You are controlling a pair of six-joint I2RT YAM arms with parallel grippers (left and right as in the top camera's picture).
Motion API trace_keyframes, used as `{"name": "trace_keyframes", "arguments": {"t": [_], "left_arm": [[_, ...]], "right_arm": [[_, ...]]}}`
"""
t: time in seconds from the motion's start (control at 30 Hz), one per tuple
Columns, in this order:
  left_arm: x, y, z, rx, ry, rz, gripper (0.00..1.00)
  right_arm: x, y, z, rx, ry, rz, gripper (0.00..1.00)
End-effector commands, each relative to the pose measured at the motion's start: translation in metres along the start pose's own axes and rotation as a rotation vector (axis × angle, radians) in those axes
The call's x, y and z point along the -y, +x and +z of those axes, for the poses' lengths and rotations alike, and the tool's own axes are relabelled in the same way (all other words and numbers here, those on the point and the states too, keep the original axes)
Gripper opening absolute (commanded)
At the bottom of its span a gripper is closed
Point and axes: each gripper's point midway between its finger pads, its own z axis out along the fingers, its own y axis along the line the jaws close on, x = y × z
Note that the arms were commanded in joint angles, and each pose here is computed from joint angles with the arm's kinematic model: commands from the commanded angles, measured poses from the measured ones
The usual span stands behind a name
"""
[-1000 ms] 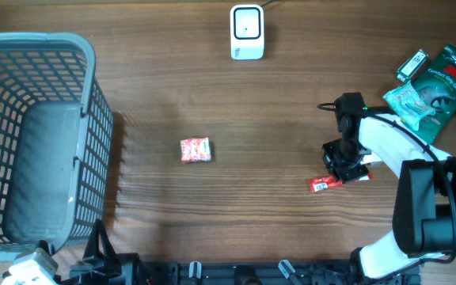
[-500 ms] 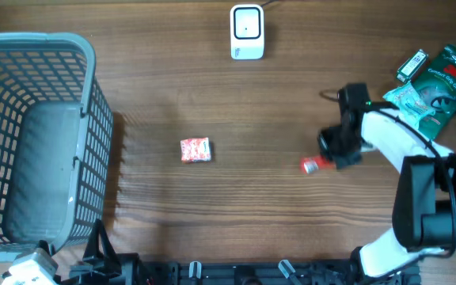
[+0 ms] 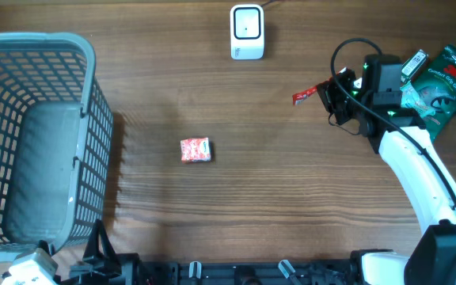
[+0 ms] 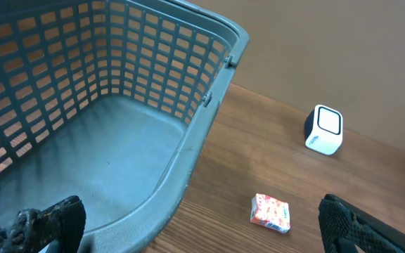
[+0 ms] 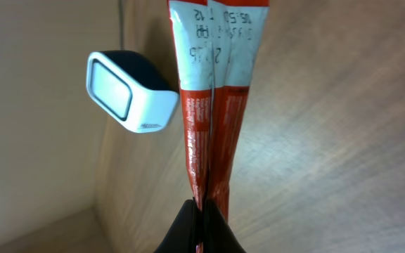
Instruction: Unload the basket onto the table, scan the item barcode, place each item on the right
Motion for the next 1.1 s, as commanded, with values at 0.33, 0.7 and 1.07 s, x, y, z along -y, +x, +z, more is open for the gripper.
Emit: {"name": "trace_keyframes", "arguments": {"t": [0.33, 0.7, 1.07], "left_arm": [[0.001, -0.001, -0.001, 0.008, 0.013, -0.002, 1.0], [0.001, -0.001, -0.001, 0.008, 0.013, -0.002, 1.0], [0.001, -0.001, -0.001, 0.008, 0.013, -0.002, 1.0]], "right_arm": [[-0.093, -0.021, 0.016, 0.171, -0.548, -0.422, 0.04], [-0.116, -0.003, 0.107, 0.153, -0.97, -0.395, 0.04], [-0.179, 0.033, 0.175, 0.176, -0.863, -0.667, 0.04]]}}
